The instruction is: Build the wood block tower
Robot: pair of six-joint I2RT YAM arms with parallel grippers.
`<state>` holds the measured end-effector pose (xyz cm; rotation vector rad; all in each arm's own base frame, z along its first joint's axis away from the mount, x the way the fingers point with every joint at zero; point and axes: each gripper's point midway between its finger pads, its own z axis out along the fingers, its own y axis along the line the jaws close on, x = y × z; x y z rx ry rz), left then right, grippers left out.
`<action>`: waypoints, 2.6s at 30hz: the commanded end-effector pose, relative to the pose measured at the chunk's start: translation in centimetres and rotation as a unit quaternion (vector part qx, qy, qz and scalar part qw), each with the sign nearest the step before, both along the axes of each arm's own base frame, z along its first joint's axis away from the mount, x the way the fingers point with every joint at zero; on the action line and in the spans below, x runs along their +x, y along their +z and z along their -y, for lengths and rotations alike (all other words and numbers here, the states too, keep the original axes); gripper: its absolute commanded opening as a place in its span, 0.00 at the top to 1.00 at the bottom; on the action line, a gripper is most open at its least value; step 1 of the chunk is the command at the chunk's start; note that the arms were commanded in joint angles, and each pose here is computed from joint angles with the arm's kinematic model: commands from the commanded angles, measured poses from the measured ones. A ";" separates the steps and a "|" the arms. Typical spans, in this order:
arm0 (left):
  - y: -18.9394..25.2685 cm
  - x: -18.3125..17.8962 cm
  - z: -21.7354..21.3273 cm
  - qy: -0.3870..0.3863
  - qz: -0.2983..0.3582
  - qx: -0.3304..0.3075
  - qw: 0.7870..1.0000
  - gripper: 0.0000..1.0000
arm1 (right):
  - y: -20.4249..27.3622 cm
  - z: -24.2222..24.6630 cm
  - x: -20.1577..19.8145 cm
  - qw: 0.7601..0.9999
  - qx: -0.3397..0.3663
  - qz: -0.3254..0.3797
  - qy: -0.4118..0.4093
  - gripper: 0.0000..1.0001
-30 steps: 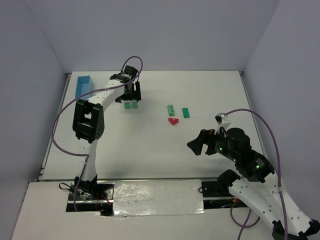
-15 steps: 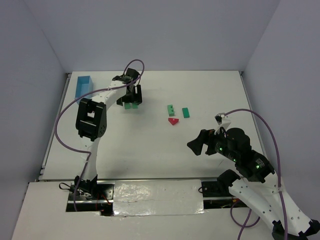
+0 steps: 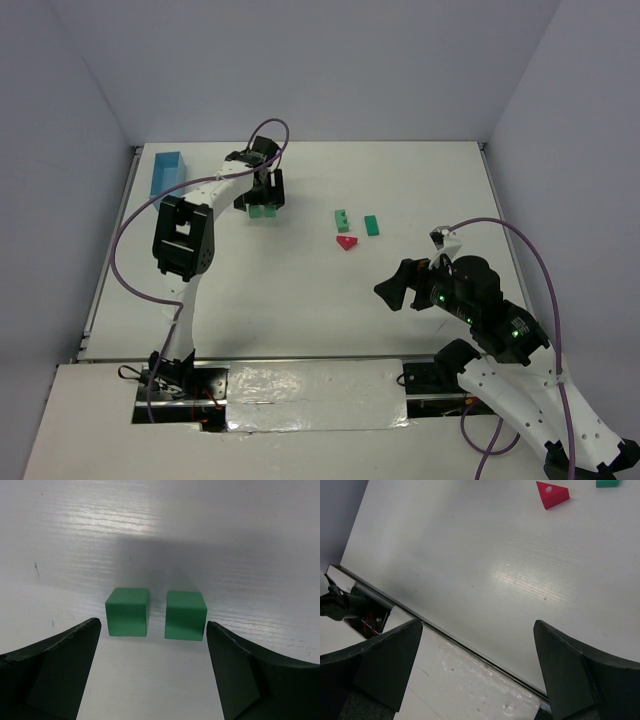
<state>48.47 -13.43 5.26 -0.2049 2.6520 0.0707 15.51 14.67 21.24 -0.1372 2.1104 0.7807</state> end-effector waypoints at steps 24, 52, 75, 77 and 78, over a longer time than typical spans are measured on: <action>0.3 1.2 0.6 -0.023 0.017 -0.012 1.000 0.13 | 0.4 -0.3 0.5 1.000 0.003 0.014 0.004 0.00; -0.2 0.7 0.7 0.004 0.011 -0.024 1.000 0.15 | 0.4 -0.3 0.5 1.000 0.003 0.015 0.003 0.00; -0.8 0.3 1.2 0.015 0.005 -0.041 0.999 0.25 | 0.4 -0.4 0.4 1.000 0.004 0.016 0.006 0.00; -0.8 0.3 1.1 0.017 0.005 -0.041 0.999 0.25 | 0.4 -0.4 0.4 1.000 0.005 0.015 0.007 0.00; -0.8 0.2 1.1 0.016 0.003 -0.041 0.999 0.25 | 0.5 -0.4 0.4 1.000 0.005 0.016 0.008 0.00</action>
